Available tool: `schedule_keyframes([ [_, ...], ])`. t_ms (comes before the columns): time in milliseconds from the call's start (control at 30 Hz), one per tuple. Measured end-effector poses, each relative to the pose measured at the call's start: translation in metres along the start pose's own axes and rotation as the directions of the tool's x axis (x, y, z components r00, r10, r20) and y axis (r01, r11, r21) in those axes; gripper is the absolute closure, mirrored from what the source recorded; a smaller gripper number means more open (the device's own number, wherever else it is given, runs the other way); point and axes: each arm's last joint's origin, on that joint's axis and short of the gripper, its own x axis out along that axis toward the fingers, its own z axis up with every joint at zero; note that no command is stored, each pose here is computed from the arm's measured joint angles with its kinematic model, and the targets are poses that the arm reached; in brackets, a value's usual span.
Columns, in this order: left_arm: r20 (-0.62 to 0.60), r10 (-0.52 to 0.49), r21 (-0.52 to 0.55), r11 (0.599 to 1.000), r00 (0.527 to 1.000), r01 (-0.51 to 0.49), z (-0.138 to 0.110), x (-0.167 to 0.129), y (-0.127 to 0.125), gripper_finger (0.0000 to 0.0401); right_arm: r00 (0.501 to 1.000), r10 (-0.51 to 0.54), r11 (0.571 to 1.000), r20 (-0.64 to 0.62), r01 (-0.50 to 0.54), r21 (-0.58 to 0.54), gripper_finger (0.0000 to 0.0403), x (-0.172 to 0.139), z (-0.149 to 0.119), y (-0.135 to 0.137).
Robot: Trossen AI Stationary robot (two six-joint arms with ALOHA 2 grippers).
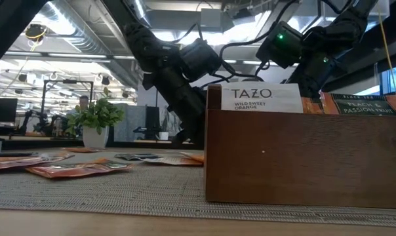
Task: Pick & Place Tea
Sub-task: Put the black tea bag into the right compartment of the wooden organizer
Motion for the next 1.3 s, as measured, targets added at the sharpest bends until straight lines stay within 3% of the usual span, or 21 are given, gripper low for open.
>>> schedule_keyframes([
  [233, 0.012, -0.011, 0.002, 1.000, 1.000, 0.011, 0.003, -0.005, -0.003, 0.0398, 1.000, 0.000, 0.998, 0.003, 0.000, -0.068, 0.0394, 0.000, 0.000, 0.000],
  [400, 0.018, -0.034, 0.044, 0.998, 0.999, 0.033, 0.010, -0.022, -0.007, 0.0398, 1.000, 0.016, 0.993, 0.008, -0.015, -0.114, 0.0392, -0.007, 0.001, 0.003],
  [667, 0.168, -0.118, 0.139, 0.986, 0.979, 0.095, 0.039, -0.074, -0.024, 0.0398, 0.997, 0.074, 0.954, 0.029, -0.063, -0.292, 0.0397, -0.045, 0.011, 0.022],
  [867, 0.275, -0.172, 0.234, 0.966, 0.946, 0.108, 0.053, -0.115, -0.037, 0.0398, 1.000, -0.013, 0.846, -0.025, -0.002, -0.533, 0.0399, -0.101, 0.017, 0.056],
  [1100, 0.291, -0.207, 0.278, 0.953, 0.934, 0.124, 0.051, -0.130, -0.048, 0.0398, 0.976, -0.167, 0.656, -0.139, 0.005, -0.754, 0.0399, -0.169, -0.007, 0.094],
  [1300, 0.280, -0.207, 0.292, 0.949, 0.938, 0.122, 0.044, -0.127, -0.057, 0.0397, 0.952, -0.213, 0.636, -0.221, -0.036, -0.771, 0.0399, -0.209, -0.050, 0.106],
])
